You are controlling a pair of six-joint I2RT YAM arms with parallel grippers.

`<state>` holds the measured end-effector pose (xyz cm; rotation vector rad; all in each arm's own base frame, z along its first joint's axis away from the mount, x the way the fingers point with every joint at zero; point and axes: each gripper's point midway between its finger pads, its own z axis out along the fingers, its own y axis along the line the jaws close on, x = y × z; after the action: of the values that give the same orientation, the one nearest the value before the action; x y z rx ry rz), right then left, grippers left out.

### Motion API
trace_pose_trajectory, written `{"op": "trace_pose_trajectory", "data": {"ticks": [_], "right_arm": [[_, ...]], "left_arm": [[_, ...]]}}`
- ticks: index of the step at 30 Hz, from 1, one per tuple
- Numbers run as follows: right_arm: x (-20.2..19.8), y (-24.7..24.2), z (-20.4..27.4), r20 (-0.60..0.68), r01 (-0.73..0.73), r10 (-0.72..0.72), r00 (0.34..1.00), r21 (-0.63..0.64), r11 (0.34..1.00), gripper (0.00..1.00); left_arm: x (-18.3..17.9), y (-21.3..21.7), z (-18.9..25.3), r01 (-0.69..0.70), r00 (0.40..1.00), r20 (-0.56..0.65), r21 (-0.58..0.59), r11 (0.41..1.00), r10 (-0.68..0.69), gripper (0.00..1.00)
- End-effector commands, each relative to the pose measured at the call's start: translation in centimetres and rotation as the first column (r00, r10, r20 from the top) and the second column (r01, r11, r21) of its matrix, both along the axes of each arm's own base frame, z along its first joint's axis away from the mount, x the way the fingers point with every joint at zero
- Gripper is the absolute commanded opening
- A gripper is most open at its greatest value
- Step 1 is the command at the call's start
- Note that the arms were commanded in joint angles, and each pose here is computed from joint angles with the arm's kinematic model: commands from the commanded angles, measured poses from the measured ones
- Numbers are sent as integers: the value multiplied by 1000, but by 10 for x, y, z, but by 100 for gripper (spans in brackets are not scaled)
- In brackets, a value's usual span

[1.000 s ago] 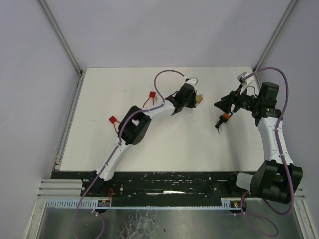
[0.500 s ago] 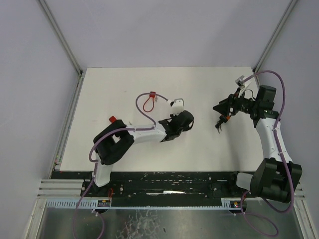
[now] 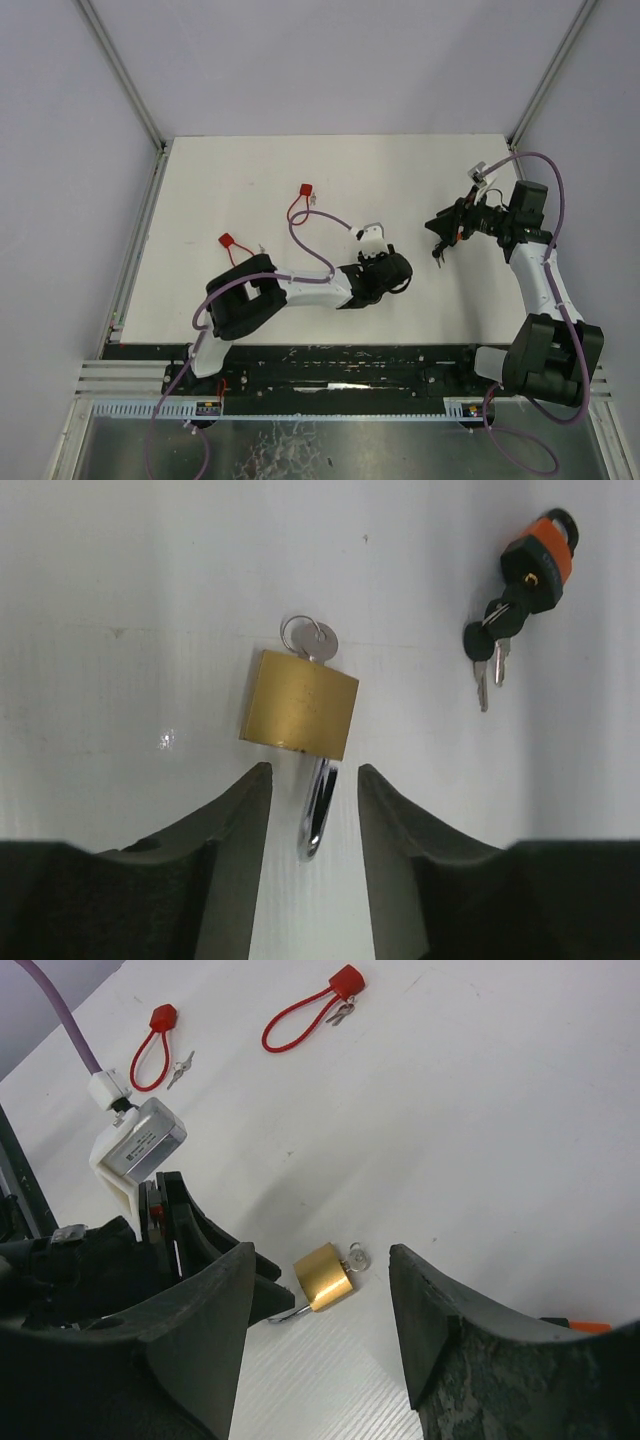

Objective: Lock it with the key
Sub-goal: Move the lock to the center of the board, then adjust the lock at the center of the board.

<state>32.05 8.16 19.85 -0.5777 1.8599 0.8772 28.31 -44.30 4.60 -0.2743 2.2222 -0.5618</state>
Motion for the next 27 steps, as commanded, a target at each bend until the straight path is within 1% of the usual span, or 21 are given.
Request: {"op": "trace_pose_trajectory", "data": {"ticks": [1,2,5,7,9,11,12,13,14,15,16,17,18,19,20,22,24,25,27], "right_arm": [[5,0,7,81,-16,18,997,-24,1000,62],[5,0,7,84,-16,18,996,-27,999,62],[2,-1,4,107,-24,30,994,-52,998,61],[-3,-1,2,145,-33,46,988,-89,995,61],[-12,0,0,205,-65,94,974,-146,987,62],[-24,2,-4,240,-86,133,962,-198,976,62],[-31,3,-6,251,-100,156,955,-222,970,62],[-37,4,-9,257,-112,178,950,-250,962,62],[-43,5,-12,253,-126,199,947,-279,952,62],[-50,9,-18,242,-152,235,941,-320,935,62],[-61,16,-32,190,-192,274,943,-364,912,62],[-67,18,-46,149,-206,296,943,-436,876,62],[-76,28,-58,122,-244,333,935,-460,854,62],[-78,31,-70,101,-240,334,937,-508,827,62],[-80,37,-76,98,-233,330,939,-525,819,62],[-79,42,-82,91,-210,302,949,-531,821,62],[-79,41,-92,45,-215,279,959,-525,823,60],[-80,44,-100,26,-225,280,960,-526,820,60],[-81,52,-114,6,-235,284,959,-547,804,58]], "left_arm": [[13,-3,21,-42,998,50,-52,998,44,43],[11,-2,24,-32,998,57,-54,998,36,48],[4,7,36,4,995,101,-48,999,1,55],[0,17,51,33,988,150,-43,999,-26,58],[-6,25,70,93,971,223,-44,995,-81,62],[-11,31,98,199,920,353,-38,979,-173,68],[-16,35,108,259,877,421,-10,966,-231,72],[-21,37,123,321,816,501,24,947,-290,77],[-26,40,135,371,747,568,79,925,-347,80],[-24,46,146,377,700,616,110,920,-361,85],[-21,51,159,370,665,651,137,919,-365,88],[-17,53,174,383,616,684,174,907,-391,89],[-10,56,185,383,591,702,190,904,-398,89],[-3,58,194,377,569,717,209,902,-404,89],[6,61,201,359,556,726,229,905,-405,89],[19,72,203,305,556,731,264,915,-396,88],[21,85,189,271,564,731,276,922,-385,88],[17,91,186,269,558,749,246,931,-358,89],[3,95,192,312,503,785,225,923,-361,89]]}}
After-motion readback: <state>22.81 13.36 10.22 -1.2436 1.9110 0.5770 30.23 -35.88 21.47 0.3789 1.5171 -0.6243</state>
